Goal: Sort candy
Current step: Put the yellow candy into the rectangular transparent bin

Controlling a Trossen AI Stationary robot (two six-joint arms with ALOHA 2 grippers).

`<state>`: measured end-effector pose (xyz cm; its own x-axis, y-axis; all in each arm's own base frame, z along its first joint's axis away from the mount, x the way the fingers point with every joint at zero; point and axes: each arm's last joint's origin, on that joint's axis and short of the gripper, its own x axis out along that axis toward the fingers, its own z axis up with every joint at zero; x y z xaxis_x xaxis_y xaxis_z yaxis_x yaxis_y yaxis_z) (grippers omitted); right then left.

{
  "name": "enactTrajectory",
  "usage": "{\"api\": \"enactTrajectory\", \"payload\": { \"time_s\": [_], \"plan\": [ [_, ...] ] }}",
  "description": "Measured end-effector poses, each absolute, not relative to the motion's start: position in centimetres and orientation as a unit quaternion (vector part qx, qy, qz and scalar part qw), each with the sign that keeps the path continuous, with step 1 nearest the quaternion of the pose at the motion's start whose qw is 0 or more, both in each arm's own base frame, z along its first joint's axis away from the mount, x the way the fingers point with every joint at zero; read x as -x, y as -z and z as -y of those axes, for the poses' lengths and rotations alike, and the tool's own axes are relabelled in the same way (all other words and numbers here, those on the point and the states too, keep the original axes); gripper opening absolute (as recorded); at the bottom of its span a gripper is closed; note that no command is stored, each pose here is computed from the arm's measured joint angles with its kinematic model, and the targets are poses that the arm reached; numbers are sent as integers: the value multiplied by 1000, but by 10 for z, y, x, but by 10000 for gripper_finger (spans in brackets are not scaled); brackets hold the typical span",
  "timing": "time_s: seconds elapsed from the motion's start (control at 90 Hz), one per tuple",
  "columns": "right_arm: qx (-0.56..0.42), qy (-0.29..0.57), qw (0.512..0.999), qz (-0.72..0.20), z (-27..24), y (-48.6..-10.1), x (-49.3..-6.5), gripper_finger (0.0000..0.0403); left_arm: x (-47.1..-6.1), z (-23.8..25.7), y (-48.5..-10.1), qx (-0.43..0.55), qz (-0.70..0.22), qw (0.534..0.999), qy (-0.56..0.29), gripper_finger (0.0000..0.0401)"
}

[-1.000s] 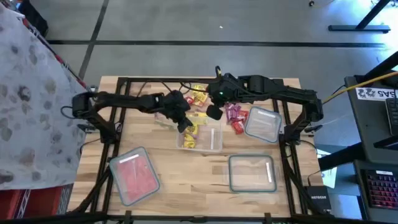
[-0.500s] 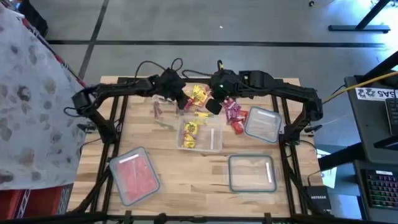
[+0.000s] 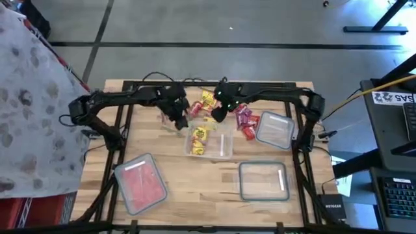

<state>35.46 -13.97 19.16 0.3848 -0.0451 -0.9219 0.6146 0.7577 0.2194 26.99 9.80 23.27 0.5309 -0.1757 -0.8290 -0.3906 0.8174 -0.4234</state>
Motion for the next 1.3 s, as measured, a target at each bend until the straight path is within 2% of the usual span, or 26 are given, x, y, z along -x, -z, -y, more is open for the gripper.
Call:
{"api": "enactTrajectory", "payload": {
  "time_s": [0.089, 0.189, 0.378, 0.733, 0.856, 1.056, 1.3],
  "plan": [
    [-304, 195, 769, -527, 139, -170, -364, 179, -270, -85, -236, 270, -491, 825, -75, 67],
    [-328, 153, 772, -522, 132, -166, -376, 179, -272, -76, -241, 253, -484, 834, -77, 67],
    [-285, 131, 784, -536, 106, -165, -386, 179, -268, -72, -249, 242, -473, 843, -83, 66],
    [-186, 191, 794, -546, 73, -142, -402, 175, -265, -73, -252, 242, -468, 846, -85, 66],
    [-169, 207, 792, -549, 71, -137, -403, 136, -265, -73, -252, 248, -468, 845, -81, 66],
    [-175, 205, 789, -552, 72, -137, -402, 17, -262, -72, -258, 247, -457, 850, -82, 66],
    [-143, 217, 788, -558, 72, -156, -400, 2, -250, -71, -274, 228, -431, 866, -109, 66]
  ]
}}
